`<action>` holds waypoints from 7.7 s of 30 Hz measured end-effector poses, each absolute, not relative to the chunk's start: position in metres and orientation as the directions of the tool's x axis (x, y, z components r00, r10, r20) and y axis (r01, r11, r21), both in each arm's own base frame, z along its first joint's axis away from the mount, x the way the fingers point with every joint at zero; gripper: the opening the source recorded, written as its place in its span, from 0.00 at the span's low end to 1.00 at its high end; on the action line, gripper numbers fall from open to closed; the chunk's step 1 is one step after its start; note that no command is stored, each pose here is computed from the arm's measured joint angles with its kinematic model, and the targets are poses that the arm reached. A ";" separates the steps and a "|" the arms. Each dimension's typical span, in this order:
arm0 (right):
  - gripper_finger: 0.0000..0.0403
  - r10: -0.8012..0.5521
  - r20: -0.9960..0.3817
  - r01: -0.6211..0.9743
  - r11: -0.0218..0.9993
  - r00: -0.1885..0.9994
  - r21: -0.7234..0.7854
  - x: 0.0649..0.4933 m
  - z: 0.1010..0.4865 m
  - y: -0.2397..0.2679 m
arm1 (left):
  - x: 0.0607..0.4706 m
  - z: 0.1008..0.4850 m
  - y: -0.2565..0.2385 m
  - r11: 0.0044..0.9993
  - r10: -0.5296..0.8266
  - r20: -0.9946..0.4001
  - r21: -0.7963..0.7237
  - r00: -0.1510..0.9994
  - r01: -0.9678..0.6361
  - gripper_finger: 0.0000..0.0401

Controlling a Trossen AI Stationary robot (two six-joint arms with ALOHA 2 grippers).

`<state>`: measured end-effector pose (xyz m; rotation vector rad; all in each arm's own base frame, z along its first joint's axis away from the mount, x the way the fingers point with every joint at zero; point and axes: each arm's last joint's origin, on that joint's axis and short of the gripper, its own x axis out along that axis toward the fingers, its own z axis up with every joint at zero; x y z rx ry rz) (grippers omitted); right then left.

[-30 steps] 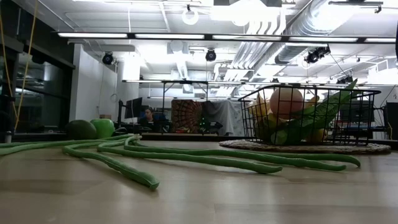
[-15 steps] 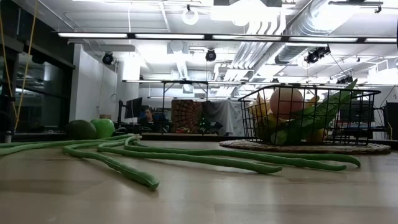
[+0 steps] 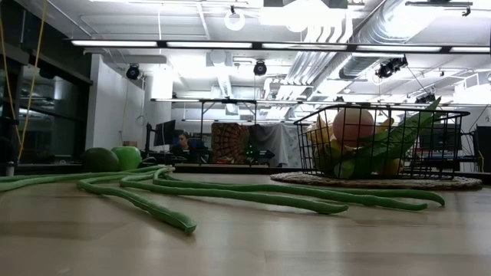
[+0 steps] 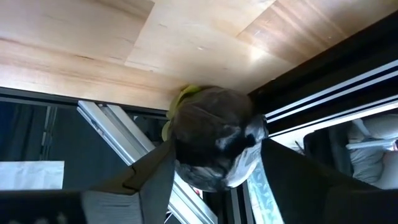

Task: Build produce basket
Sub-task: Put the dark purple mangosteen into the wire basket, then put the green lime into the wire basket

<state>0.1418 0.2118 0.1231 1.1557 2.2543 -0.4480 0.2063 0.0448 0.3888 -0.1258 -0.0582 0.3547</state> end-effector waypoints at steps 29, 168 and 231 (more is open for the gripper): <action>0.25 0.762 -0.626 0.518 0.474 0.163 0.712 0.206 0.216 0.144 | 0.206 0.389 0.045 0.932 0.351 0.037 -0.114 0.936 -0.345 0.88; 0.69 -0.059 -0.007 0.057 0.928 0.998 0.367 0.220 0.346 -0.027 | 0.163 0.347 0.132 0.310 0.636 -0.737 -0.027 0.229 -0.950 0.88; 0.69 -0.077 -0.164 0.121 0.952 0.983 0.280 0.218 0.331 -0.027 | 0.173 0.131 0.246 0.567 -0.044 -0.737 0.538 -0.675 -0.624 0.87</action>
